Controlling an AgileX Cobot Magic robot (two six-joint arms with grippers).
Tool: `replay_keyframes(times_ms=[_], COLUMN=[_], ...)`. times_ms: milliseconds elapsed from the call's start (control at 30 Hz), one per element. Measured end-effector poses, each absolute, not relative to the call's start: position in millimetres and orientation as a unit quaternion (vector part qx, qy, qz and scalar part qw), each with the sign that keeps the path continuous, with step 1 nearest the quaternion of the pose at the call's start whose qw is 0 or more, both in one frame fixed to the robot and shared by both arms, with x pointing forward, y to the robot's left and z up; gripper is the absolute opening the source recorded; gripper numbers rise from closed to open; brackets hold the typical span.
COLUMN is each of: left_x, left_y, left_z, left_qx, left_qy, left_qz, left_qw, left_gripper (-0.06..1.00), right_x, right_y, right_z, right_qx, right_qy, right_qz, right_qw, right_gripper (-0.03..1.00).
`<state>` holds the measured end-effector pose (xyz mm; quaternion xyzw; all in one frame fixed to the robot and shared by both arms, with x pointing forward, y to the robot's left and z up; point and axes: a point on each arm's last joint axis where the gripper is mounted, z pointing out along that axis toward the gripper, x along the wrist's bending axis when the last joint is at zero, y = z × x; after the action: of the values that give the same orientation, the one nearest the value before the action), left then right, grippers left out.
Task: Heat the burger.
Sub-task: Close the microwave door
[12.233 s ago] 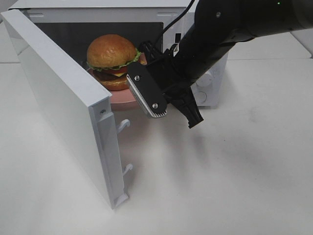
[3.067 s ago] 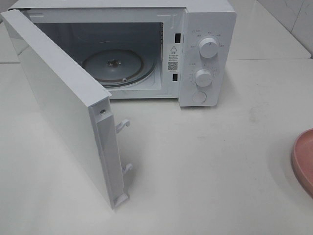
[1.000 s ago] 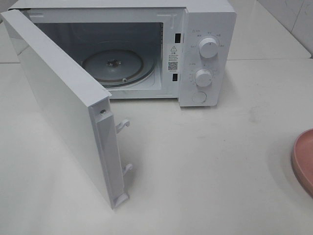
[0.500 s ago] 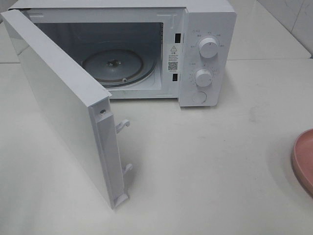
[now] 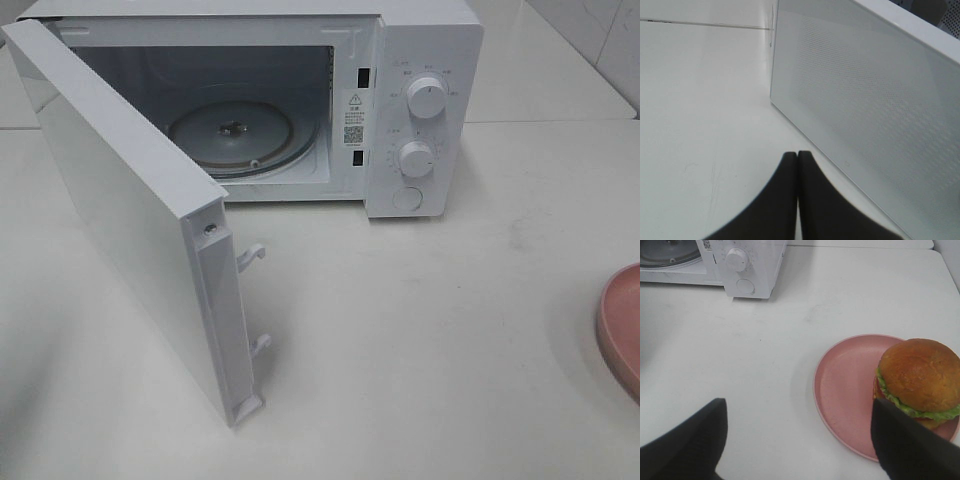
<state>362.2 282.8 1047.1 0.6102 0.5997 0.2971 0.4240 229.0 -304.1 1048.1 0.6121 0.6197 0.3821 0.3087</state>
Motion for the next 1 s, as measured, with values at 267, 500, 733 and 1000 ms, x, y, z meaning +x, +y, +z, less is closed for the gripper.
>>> replay_keyframes(times_ms=[267,500,733,1000], left_x=[383.6,400.6,423.3,442.9], left_y=[287.7,291.7,283.2,266.9], left_z=[1019.6,1005.3,990.9,971.3], left_qx=[0.591,0.569,0.580,0.600], left_qy=[0.579,0.558,0.516,0.464], left_qz=[0.361,0.417,0.423,0.391], left_qw=[0.431,0.438,0.467,0.522], left_gripper=[0.00,0.00,0.00,0.00], right_x=[229.0,229.0,229.0,229.0], right_y=[-304.1,-304.1,-304.1,-304.1], right_z=[1048.1,1048.1,1048.1,1048.1], right_qx=[0.612,0.612,0.612,0.612], right_qy=[0.620,0.620,0.620,0.620], right_qz=[0.382,0.382,0.382,0.382], right_qw=[0.309,0.309,0.309,0.309], right_gripper=[0.76,0.76,0.76,0.76])
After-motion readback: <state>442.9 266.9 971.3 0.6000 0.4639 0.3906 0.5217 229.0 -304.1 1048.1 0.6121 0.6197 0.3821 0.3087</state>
